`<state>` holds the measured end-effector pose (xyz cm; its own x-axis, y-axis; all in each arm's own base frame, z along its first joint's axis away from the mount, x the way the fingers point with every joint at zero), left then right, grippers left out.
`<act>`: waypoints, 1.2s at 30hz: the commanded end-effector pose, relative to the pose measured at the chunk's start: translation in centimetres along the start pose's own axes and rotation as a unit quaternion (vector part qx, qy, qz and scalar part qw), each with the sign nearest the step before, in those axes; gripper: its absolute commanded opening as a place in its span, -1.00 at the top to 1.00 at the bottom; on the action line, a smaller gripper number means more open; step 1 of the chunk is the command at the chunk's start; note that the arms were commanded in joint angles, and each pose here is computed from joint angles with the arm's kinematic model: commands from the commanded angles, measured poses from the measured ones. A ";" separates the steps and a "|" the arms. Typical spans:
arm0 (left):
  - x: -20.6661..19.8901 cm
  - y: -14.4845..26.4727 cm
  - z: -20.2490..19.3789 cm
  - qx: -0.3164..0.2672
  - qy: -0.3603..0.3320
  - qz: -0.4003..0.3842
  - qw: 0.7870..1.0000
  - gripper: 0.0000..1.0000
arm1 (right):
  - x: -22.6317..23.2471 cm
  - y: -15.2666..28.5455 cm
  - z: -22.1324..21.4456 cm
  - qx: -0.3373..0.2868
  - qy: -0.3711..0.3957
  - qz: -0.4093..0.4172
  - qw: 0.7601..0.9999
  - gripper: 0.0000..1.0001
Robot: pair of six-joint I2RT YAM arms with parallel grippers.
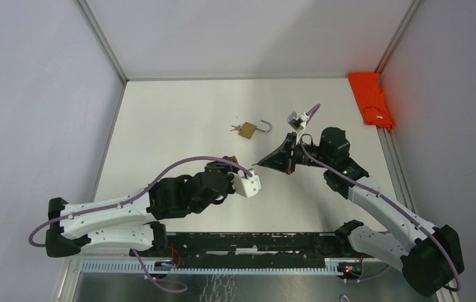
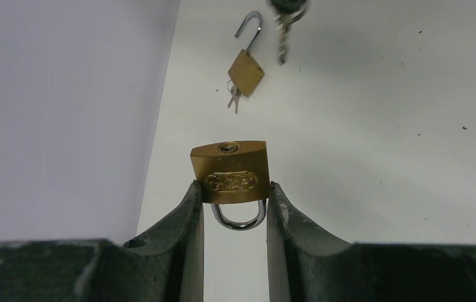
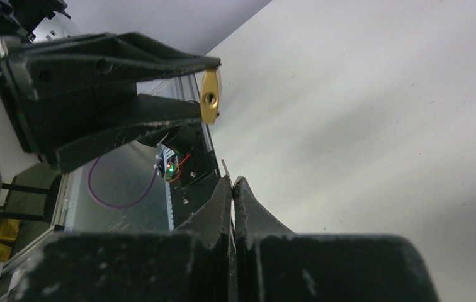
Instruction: Unlock with the key
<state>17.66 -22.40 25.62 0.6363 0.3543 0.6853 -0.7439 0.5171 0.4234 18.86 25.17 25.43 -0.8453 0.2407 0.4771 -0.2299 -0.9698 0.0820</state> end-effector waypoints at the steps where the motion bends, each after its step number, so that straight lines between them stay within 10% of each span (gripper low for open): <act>1: -0.2 -0.2 2.4 -0.040 -0.037 0.004 0.999 0.96 | 0.6 -0.5 2.9 -0.016 0.040 0.011 0.999 1.00; 36: -2.8 -0.2 4.7 -0.053 -0.025 -0.040 0.997 0.96 | 2.0 0.2 -0.2 0.028 0.030 -0.005 0.999 1.00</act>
<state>15.15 -26.32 24.00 0.6795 0.1922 0.7081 -0.6595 0.5829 0.4746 17.17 25.27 26.90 -0.8691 0.2488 0.4275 -0.2124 -0.9683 0.1317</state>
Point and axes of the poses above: each gripper's point midway between its finger pads, its own y axis back along the fingers, its own x axis along the line the jaws close on, z = x × y, the point moved 2 cm from there along y, back along the fingers, and after that the axes turned 4 degrees about y, right-handed, at the moved point
